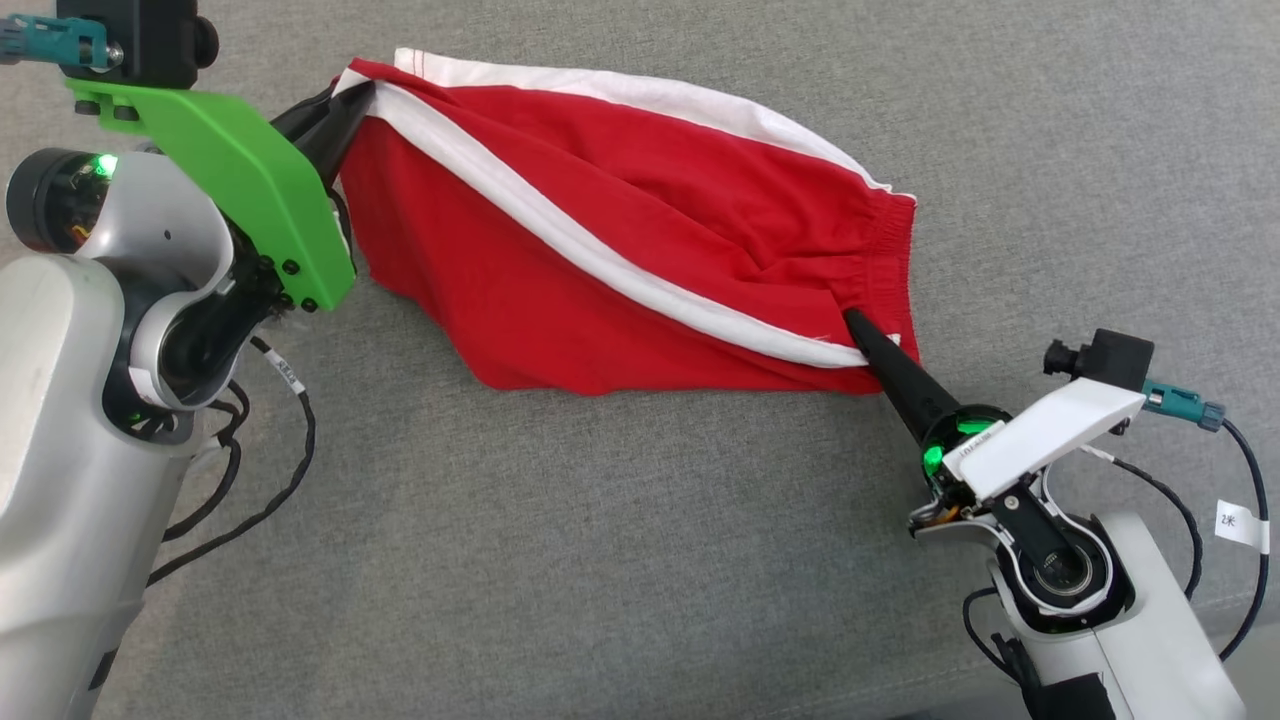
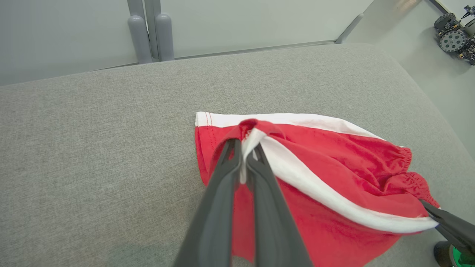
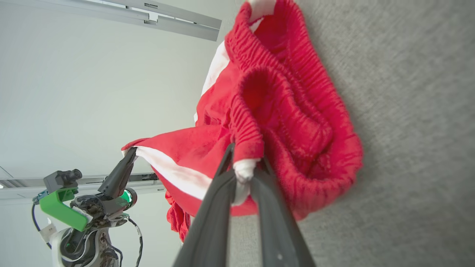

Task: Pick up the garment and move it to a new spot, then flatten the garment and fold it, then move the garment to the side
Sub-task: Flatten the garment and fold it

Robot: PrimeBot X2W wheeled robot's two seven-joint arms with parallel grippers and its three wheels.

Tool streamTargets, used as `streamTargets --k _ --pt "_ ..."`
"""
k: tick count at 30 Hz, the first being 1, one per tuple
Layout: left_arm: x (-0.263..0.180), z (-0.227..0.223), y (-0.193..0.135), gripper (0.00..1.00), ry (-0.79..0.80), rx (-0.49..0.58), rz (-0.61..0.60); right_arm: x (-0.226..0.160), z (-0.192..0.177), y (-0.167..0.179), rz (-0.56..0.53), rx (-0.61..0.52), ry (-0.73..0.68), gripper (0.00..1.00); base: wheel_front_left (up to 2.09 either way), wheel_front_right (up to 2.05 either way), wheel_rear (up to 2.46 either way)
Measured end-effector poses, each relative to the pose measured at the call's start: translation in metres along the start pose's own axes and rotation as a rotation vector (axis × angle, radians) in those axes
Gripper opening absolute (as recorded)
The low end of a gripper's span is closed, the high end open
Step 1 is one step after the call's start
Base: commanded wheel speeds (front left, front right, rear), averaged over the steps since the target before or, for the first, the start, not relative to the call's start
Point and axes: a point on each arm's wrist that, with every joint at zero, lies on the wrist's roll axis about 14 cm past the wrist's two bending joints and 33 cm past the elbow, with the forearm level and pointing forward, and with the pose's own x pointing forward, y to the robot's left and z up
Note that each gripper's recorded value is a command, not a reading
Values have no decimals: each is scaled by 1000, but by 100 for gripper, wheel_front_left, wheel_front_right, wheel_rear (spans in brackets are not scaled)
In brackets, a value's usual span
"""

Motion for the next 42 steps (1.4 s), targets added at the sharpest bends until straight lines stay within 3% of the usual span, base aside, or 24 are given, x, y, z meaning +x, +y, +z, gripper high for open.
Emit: streamTargets --k 9,16,25,42 --pt "7 -2 4 0 15 -2 7 11 20 13 17 -96 1 0 0 0 0" --pt "7 -1 2 0 16 1 8 36 44 9 -28 -103 -6 0 0 0 0" --pt "16 -1 -3 0 28 15 -3 66 49 14 -49 -98 7 0 0 0 0" --pt "26 -3 1 0 45 24 17 51 44 8 -84 -98 10 0 0 0 0"
